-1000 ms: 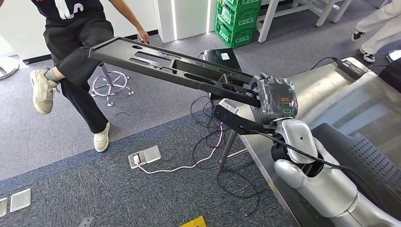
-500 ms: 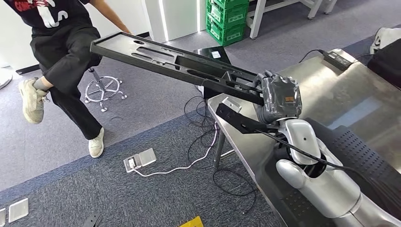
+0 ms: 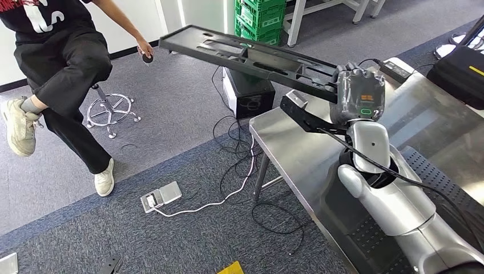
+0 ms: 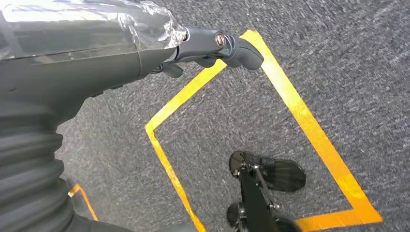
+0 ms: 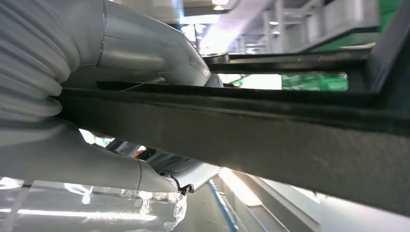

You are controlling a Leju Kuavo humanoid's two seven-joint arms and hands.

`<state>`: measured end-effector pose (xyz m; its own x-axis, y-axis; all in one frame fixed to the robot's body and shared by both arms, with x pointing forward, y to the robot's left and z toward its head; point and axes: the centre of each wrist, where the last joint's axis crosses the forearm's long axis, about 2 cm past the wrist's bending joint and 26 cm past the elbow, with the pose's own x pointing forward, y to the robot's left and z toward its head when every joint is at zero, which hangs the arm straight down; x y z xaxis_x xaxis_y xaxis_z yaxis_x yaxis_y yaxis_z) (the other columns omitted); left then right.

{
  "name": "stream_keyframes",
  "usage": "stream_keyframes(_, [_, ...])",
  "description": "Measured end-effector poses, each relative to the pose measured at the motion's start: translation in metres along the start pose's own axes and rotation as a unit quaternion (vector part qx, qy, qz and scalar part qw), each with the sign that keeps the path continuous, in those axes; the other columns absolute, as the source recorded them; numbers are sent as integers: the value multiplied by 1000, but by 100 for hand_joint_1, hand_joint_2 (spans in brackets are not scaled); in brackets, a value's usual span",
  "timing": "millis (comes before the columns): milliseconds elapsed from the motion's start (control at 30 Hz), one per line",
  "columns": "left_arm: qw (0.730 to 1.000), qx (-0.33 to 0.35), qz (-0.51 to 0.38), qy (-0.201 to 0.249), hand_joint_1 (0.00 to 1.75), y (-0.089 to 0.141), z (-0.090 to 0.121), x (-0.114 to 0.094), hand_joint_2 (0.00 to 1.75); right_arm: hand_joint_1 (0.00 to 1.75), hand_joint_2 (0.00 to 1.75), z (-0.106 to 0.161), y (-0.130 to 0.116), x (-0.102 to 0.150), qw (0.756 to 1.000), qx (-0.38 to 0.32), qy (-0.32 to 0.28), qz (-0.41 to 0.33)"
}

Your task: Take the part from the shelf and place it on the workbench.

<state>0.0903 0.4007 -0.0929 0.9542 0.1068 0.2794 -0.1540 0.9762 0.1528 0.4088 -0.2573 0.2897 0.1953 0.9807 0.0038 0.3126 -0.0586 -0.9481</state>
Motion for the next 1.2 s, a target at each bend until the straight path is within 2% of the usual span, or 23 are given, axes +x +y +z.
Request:
stream_keyframes(433, [1000, -4, -2, 2, 0, -1, 0, -2, 175, 175, 175, -16, 0, -18, 999, 5, 43, 5])
stream_keyframes(833, [1000, -6, -3, 7, 0, 0, 0, -8, 175, 175, 175, -19, 6, -27, 998, 24, 60, 19])
stream_keyframes(1200, [1000, -8, -7, 10, 0, -2, 1, -11, 175, 175, 175, -26, 7, -62, 991, 45, 102, 67])
